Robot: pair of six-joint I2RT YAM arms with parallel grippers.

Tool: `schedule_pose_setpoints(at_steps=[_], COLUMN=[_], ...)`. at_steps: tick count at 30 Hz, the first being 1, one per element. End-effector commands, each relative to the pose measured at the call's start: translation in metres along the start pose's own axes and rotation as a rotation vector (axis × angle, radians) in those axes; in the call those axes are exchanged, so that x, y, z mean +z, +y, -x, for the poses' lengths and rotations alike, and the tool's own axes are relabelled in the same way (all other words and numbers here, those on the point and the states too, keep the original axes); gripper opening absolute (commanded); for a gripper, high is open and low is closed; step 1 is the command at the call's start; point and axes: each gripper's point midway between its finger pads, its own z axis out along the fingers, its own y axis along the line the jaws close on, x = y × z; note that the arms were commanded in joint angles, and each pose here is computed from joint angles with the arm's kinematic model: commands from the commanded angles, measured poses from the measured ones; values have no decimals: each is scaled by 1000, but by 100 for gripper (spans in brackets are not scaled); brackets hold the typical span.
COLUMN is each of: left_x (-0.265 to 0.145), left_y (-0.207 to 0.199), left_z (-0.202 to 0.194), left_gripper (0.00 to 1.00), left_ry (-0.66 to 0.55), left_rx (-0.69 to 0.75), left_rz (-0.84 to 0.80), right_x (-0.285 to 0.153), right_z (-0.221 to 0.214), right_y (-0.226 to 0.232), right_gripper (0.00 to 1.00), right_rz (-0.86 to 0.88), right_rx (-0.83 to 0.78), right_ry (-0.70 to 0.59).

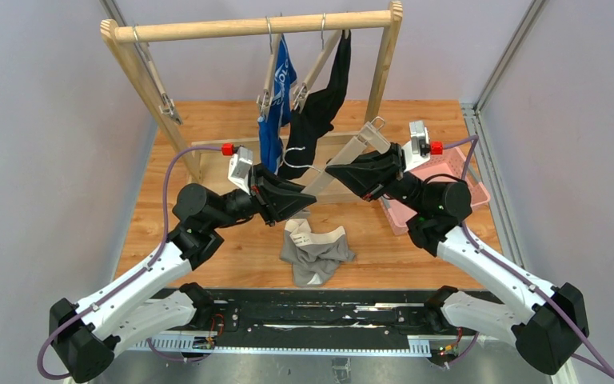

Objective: Remove the underwear clipped to the hanger

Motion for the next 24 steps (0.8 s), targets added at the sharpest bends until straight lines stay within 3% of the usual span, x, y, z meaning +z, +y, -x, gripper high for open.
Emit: schedule_pose_setpoints(at_steps=[1,3,8,10,13,17,19,24], left_x=[2,1,-4,-5,-6,-11,-16,-37], left_y=[-20,-20,-25,-27,-28,-30,-28,-11], left_z=[14,14,25,28,27,23,21,12], left_gripper=[15,1,0,0,0,0,0,0], left_ry=[-21,-25,-66,-73,-52,-23,-6,84], left_rx=[58,65,73,64,44,46,54,99], left_rz=[-81,-78,-65,-63,-55,-41,-18,150], right_x=[7,7,4,2,-1,-8,-12,-27], right_z=[16,15,9,7,4,-3,-8,-28], right_y=[15,14,10,8,6,-2,-4,-13], right_gripper=[1,1,3,19,56,89,96,97], right_rz=[48,40,14,-2,-24,-79,-99,-165], right_rx=[-31,-26,-21,-22,-25,-27,-33,-52], right_ry=[-34,-30,-8,3,18,55,78,186])
